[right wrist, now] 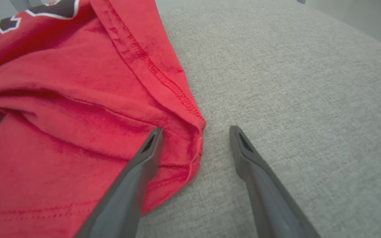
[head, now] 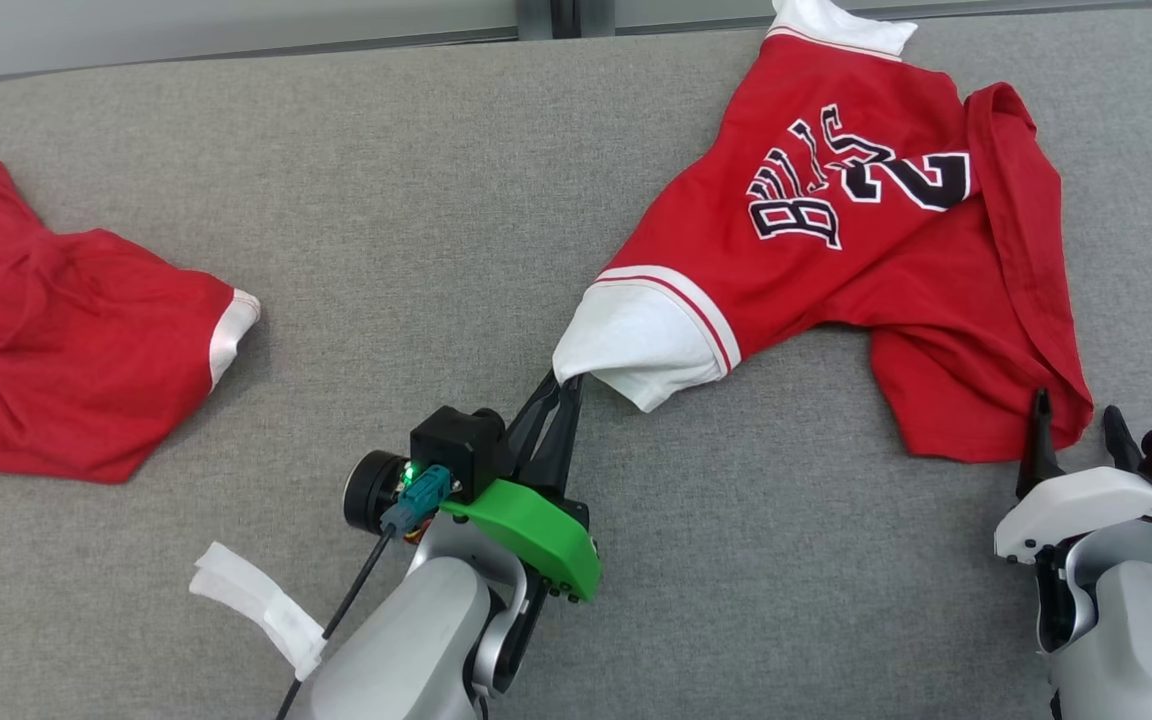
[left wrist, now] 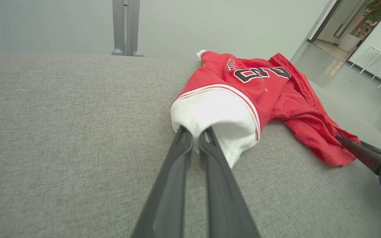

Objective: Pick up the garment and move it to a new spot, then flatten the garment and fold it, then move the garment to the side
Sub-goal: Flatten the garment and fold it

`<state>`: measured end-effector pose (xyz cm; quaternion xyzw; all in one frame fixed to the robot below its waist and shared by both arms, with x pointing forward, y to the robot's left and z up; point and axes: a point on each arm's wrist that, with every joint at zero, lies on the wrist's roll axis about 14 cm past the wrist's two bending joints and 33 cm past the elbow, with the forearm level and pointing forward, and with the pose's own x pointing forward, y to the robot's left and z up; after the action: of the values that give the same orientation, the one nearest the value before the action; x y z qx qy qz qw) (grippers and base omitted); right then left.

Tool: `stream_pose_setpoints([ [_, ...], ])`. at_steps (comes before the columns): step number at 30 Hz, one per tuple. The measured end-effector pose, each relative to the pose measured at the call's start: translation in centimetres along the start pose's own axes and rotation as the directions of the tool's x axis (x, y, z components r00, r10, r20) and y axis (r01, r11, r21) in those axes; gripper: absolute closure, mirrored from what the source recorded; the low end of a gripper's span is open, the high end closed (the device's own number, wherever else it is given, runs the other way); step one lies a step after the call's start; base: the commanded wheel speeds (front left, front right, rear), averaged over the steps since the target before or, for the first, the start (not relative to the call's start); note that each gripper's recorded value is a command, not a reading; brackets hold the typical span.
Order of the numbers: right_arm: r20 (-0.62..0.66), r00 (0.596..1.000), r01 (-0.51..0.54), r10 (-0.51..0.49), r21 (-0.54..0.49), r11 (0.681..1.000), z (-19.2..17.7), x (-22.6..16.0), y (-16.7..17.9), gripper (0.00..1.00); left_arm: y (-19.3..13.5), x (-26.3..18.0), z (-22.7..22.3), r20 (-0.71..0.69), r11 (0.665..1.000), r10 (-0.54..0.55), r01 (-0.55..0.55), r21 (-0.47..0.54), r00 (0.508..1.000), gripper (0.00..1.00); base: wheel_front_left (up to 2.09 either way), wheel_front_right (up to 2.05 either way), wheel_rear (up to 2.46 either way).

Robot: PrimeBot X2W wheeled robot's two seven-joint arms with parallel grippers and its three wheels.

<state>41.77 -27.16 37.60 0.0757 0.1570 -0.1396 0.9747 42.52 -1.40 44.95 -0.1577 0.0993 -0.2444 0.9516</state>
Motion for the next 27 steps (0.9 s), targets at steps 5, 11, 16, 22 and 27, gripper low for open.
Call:
stream_pose_setpoints([
  [5,-0.011,1.0,0.003,-0.003,0.003,1.0,-0.3,0.2,0.0,0.0,0.1,0.0,-0.2,-0.006,1.0,0.001,-0.001,-0.001,1.0,1.0,0.0,0.0,0.0],
  [11,-0.003,1.0,-0.006,0.006,0.013,1.0,0.0,0.3,0.4,1.0,0.0,0.0,-0.2,-0.006,1.0,0.001,-0.001,-0.002,1.0,1.0,0.0,0.0,0.0],
  [16,0.007,0.999,-0.036,0.036,-0.005,0.999,0.3,-0.2,1.0,1.0,0.3,-0.1,0.0,-0.005,1.0,0.012,-0.012,-0.003,1.0,1.0,0.0,0.0,0.0],
  [22,0.084,0.989,-0.123,0.124,-0.009,0.992,2.6,-1.0,3.5,1.0,1.0,-0.1,1.2,0.024,0.999,0.048,-0.048,-0.004,0.999,1.0,0.0,0.0,0.0],
  [27,0.154,0.95,-0.291,0.272,0.113,0.95,4.8,-2.6,8.8,1.0,3.4,-0.3,3.1,0.071,0.991,0.13,-0.127,-0.04,0.989,1.0,0.0,0.0,0.0],
])
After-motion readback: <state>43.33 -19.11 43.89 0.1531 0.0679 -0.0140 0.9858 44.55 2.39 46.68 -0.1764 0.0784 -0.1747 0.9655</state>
